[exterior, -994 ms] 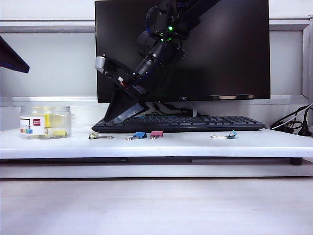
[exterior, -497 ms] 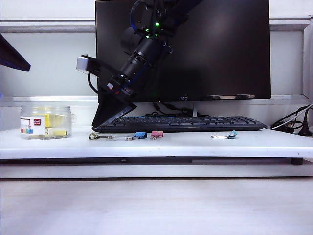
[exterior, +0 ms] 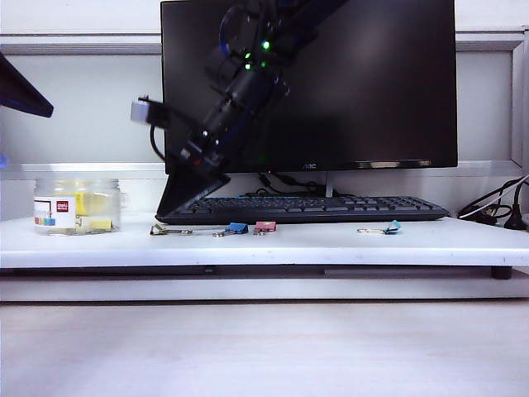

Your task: Pick up the clips with the largest number of clips of the same color on the table and place them in a round transparent plastic box.

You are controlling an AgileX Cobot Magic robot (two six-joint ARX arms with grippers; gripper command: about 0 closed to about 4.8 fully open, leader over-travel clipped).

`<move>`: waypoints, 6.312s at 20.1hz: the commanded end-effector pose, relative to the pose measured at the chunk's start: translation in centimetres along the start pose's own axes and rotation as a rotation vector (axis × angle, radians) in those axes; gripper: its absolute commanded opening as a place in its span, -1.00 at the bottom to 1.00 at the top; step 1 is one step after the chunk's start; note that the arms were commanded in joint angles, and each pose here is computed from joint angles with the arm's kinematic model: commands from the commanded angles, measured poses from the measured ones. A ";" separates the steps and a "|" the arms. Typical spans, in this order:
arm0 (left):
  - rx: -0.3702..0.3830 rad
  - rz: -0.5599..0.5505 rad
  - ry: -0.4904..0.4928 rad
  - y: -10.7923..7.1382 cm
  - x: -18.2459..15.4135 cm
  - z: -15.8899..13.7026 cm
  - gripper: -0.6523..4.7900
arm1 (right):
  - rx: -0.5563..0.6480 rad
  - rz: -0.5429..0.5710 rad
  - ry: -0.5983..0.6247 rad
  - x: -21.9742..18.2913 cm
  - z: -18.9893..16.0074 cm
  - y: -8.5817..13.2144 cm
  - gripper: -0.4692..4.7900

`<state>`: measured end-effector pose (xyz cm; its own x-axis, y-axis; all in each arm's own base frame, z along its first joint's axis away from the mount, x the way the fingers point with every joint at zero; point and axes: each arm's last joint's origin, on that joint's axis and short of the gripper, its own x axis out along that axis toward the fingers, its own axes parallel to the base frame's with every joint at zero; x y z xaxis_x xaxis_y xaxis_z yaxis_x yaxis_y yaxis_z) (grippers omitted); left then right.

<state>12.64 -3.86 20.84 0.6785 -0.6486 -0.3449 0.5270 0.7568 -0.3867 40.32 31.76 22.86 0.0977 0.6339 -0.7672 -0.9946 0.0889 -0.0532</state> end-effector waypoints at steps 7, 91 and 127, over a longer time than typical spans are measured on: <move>-0.004 -0.029 -0.012 -0.2 -0.1 0.3 0.72 | -0.047 -0.016 -0.040 1.4 0.8 0.3 0.08; -0.019 -0.047 0.011 -0.2 -0.1 0.1 0.72 | 0.096 0.053 -0.622 2.6 6.5 -1.4 -0.41; -0.012 -0.054 -0.006 -0.3 -0.1 0.3 0.72 | 0.093 -0.040 -0.655 0.2 6.9 -2.3 -0.12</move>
<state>12.50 -3.95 20.76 0.6457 -0.6806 -0.3462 0.5395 0.7275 -0.4239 42.89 37.60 25.00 0.1348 0.9567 -0.2582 -0.9875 0.1510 0.0440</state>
